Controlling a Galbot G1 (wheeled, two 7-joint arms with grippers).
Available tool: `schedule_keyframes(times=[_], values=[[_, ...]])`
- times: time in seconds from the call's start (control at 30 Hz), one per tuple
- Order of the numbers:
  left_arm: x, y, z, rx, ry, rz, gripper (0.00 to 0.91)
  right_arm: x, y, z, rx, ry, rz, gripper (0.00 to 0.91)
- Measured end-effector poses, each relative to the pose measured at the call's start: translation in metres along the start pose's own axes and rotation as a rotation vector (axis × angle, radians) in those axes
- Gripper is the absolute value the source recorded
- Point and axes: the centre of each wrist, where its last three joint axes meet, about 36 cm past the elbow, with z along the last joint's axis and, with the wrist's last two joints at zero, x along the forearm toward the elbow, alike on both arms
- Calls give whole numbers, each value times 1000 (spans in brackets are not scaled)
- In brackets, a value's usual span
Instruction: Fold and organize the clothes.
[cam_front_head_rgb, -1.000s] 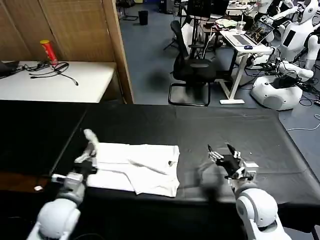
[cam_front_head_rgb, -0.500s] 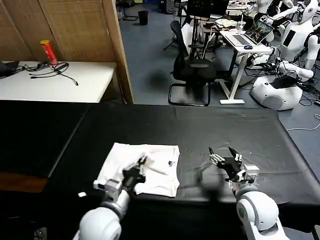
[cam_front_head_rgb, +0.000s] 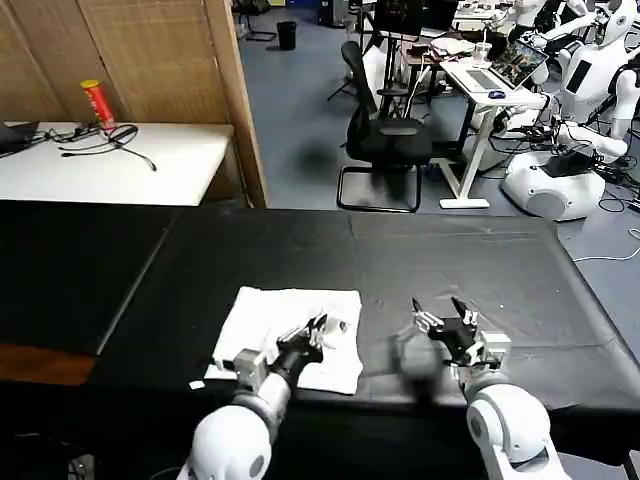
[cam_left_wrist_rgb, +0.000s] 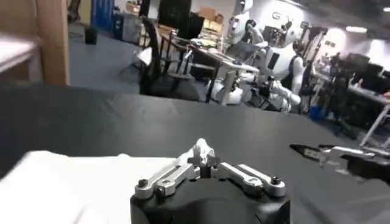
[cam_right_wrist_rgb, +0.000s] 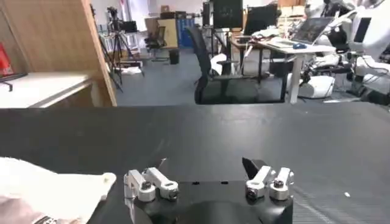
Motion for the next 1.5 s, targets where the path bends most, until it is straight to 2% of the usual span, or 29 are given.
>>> schedule_keyframes(times=[0.1, 0.13, 0.17, 0.3, 0.47, 0.57, 0.67, 0.77, 0.87, 1.0, 1.2, 1.4, 1.43, 1.47, 1.5], values=[[-6, 1, 3, -20, -22, -19, 0, 0, 1, 1, 4, 1, -12, 878], [-8, 2, 6, -16, -19, -23, 273, 0, 1, 1, 5, 1, -15, 878], [-9, 2, 8, -14, -17, -24, 878, 0, 1, 2, 9, 1, -18, 878], [-10, -2, 11, 17, -26, 10, 878, -4, 3, 3, 21, 5, -36, 878], [-13, -7, 5, 169, -3, 83, 878, -8, 6, 3, 37, 4, -81, 878], [-17, -2, 1, 242, -31, 104, 878, -8, 11, 4, 42, 7, -131, 878], [-17, 6, -5, 221, -87, 102, 878, -6, 18, 4, 41, 10, -198, 878], [-15, 24, -10, 132, -150, 56, 878, -5, 29, 3, 67, 2, -291, 878], [-9, 48, -13, 66, -163, -5, 878, -3, 41, 4, 118, -4, -386, 878], [1, 74, -14, -33, -166, -84, 878, 0, 53, 6, 228, -22, -509, 878], [8, 88, -3, -102, -145, -149, 878, -2, 66, 13, 391, 2, -658, 878], [13, 96, 2, -132, -132, -185, 878, -6, 84, 17, 455, 9, -737, 878], [14, 98, 2, -133, -130, -189, 878, -7, 87, 17, 466, 8, -745, 839], [15, 99, 3, -134, -129, -193, 878, -8, 90, 17, 474, 7, -751, 722], [15, 100, 3, -135, -129, -197, 878, -9, 92, 17, 478, 6, -756, 702]])
